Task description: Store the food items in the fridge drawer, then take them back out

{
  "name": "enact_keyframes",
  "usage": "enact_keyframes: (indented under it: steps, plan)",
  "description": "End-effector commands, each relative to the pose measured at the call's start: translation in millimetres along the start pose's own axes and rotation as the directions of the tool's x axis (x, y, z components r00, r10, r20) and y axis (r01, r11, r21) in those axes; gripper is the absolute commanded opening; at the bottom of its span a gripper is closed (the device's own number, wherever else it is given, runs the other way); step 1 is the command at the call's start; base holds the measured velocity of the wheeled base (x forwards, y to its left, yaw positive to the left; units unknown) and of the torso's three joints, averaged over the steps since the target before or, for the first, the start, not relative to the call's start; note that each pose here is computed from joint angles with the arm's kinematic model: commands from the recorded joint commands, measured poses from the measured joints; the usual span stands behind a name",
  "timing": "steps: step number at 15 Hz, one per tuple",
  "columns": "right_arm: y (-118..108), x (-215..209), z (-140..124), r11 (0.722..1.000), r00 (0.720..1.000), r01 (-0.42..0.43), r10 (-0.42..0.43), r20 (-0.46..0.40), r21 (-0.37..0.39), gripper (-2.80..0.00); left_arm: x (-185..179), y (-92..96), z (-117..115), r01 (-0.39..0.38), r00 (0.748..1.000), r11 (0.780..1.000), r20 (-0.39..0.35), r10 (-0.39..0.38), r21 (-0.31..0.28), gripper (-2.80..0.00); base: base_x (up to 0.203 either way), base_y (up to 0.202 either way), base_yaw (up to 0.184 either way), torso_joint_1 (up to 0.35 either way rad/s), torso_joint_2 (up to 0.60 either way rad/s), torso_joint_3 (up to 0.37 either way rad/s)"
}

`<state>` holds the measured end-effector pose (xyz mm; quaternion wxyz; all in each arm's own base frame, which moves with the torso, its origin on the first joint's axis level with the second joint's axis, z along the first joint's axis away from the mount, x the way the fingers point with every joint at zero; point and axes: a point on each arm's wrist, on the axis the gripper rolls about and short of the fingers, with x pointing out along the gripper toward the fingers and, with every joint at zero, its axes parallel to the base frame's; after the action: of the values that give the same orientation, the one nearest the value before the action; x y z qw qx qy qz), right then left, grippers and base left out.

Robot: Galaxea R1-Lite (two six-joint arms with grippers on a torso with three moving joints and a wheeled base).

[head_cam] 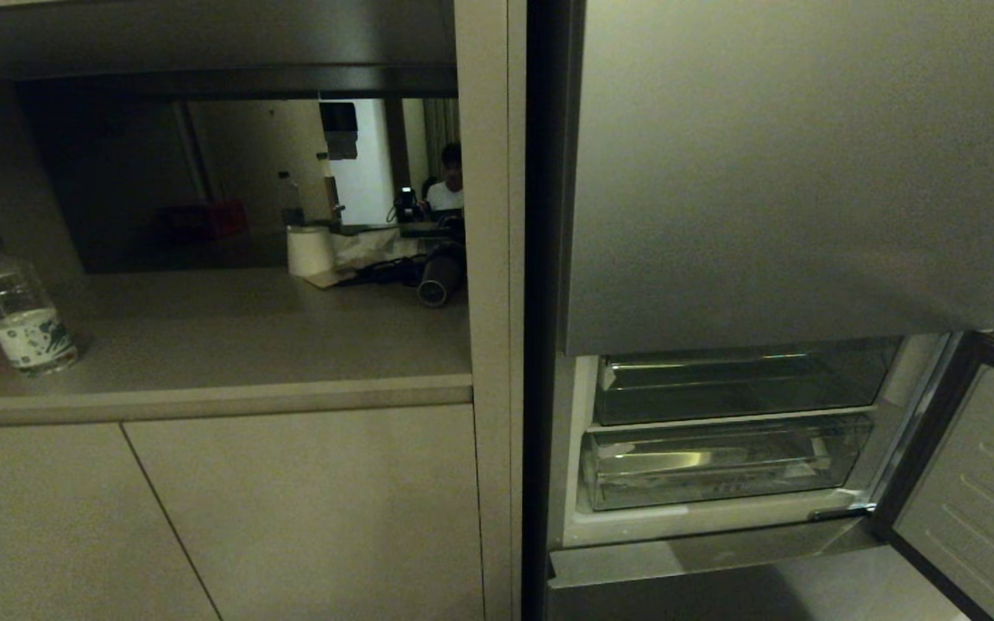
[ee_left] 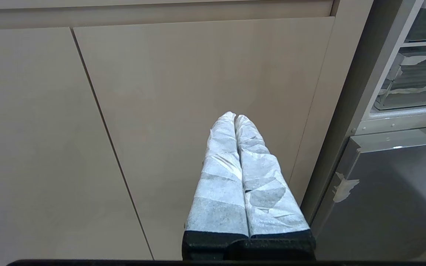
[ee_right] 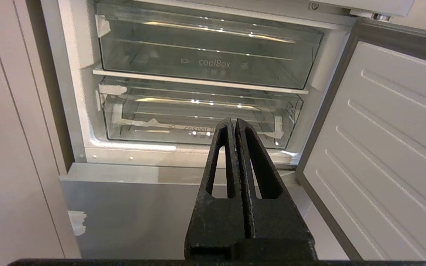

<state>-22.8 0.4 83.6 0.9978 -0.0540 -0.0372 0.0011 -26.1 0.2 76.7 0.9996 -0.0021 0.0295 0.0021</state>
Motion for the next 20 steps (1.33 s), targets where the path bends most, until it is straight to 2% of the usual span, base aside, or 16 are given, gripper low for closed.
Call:
enact_keyframes:
  steps: [1,6,20]
  plan:
    - [0.9,1.4,-8.6,1.000,1.000,-0.001,0.001,-0.025,0.010,-2.80,0.0,0.0,0.0,-0.001,1.000,1.000,-0.001,0.001,0.000,-2.80,0.000,0.000,0.000,0.000,0.00,0.000]
    - [0.7,1.4,-8.4,0.999,1.000,0.007,-0.006,-0.024,0.051,-2.80,0.0,0.0,0.0,-0.001,1.000,1.000,-0.001,0.001,0.000,-2.80,0.000,0.000,0.000,0.000,0.00,0.000]
    - [0.7,1.5,-8.3,0.999,1.000,0.006,-0.005,-0.023,0.051,-2.80,0.0,0.0,0.0,-0.001,1.000,1.000,-0.001,0.001,0.000,-2.80,-0.009,0.000,0.000,0.002,0.00,0.000]
